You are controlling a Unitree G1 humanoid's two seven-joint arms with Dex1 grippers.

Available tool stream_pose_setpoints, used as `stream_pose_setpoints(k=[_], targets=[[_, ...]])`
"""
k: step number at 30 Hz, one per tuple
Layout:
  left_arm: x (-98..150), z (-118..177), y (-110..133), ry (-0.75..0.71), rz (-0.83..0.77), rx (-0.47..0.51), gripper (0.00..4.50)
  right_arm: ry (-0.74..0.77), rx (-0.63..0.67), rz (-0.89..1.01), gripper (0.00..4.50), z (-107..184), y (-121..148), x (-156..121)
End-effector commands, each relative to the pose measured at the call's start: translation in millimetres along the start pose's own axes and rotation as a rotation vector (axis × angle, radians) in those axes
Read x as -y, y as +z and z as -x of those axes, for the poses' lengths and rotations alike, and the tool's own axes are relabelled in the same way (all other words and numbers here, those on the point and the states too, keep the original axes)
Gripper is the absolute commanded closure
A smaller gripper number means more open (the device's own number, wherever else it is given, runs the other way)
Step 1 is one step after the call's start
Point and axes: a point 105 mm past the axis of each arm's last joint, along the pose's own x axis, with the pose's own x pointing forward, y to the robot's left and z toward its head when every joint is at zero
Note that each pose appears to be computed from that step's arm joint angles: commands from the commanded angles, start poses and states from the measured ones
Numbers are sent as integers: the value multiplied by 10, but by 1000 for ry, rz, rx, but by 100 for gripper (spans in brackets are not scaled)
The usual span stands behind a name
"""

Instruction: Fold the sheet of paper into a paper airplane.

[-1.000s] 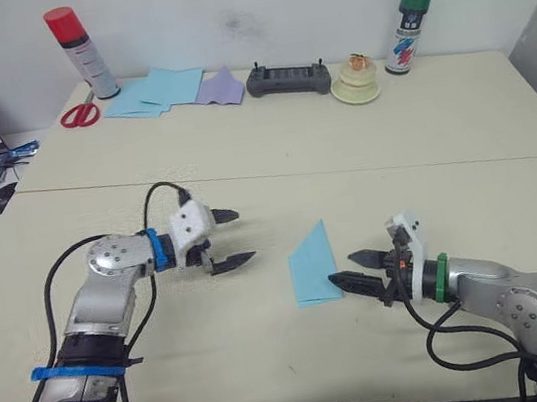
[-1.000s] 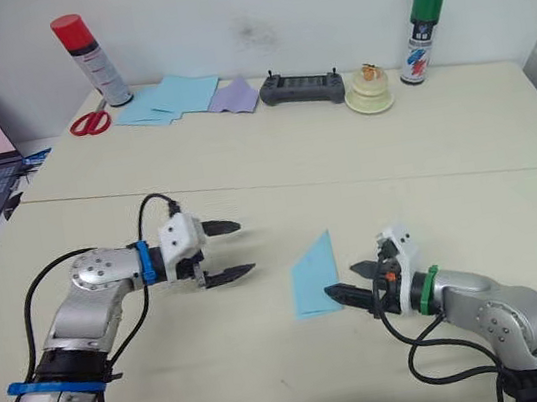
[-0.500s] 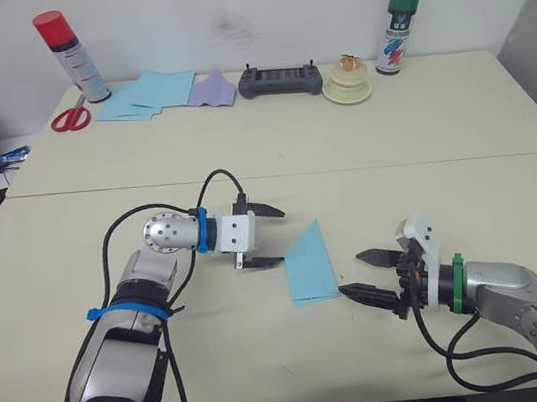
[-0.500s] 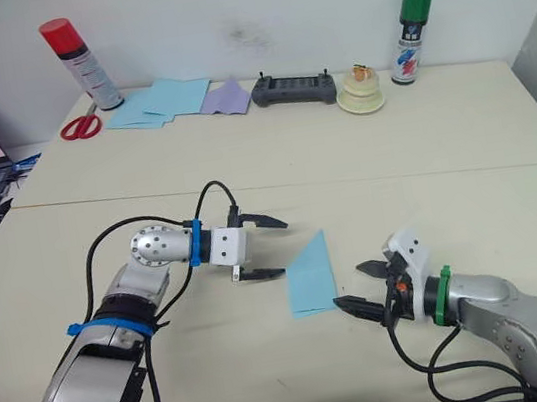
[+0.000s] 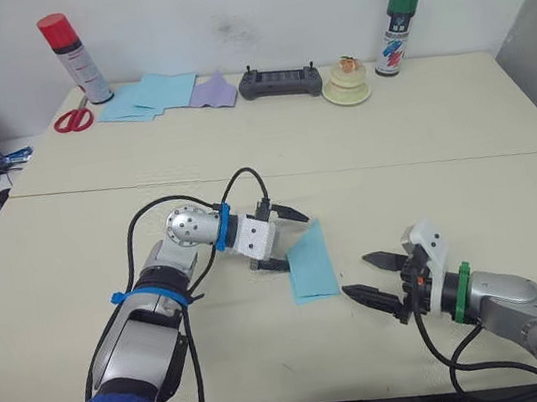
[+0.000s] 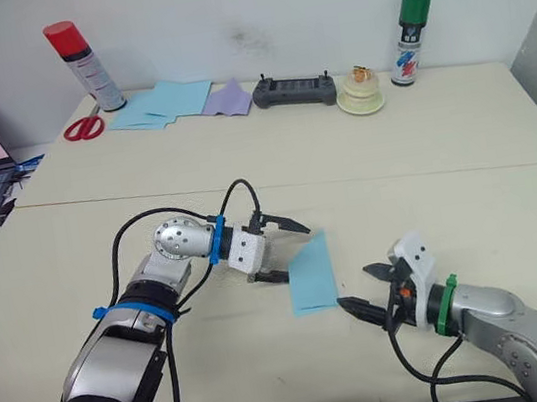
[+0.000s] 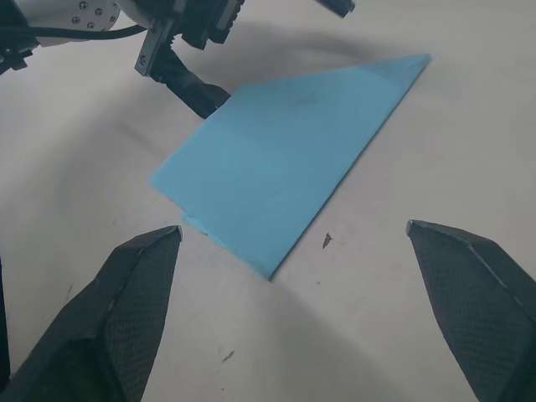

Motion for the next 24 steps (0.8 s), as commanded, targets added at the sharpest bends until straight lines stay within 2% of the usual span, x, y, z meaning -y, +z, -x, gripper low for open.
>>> stream_pose_setpoints(k=[1,7,10,11,15,18,21,24], targets=[[-36,-35,64,-23,-87,9,127,-22,19,44,0,84,70,64],[-38,-74,80,-35,-118,10,327,-7,28,164,0,77,151,50],[-100,-10,62,-13,-108,-26,428,-39,103,191,0,43,245,106],[-129,31,53,-4,-98,-46,447,-40,118,193,0,38,258,117],[-165,239,20,19,-19,-143,447,-27,119,217,0,6,230,110],[-109,412,94,-1,28,-237,447,-3,126,232,0,-38,211,78],[-99,672,193,-28,132,-411,447,13,119,256,0,-75,169,85],[19,827,281,-75,238,-536,447,37,121,265,0,-137,133,61]])
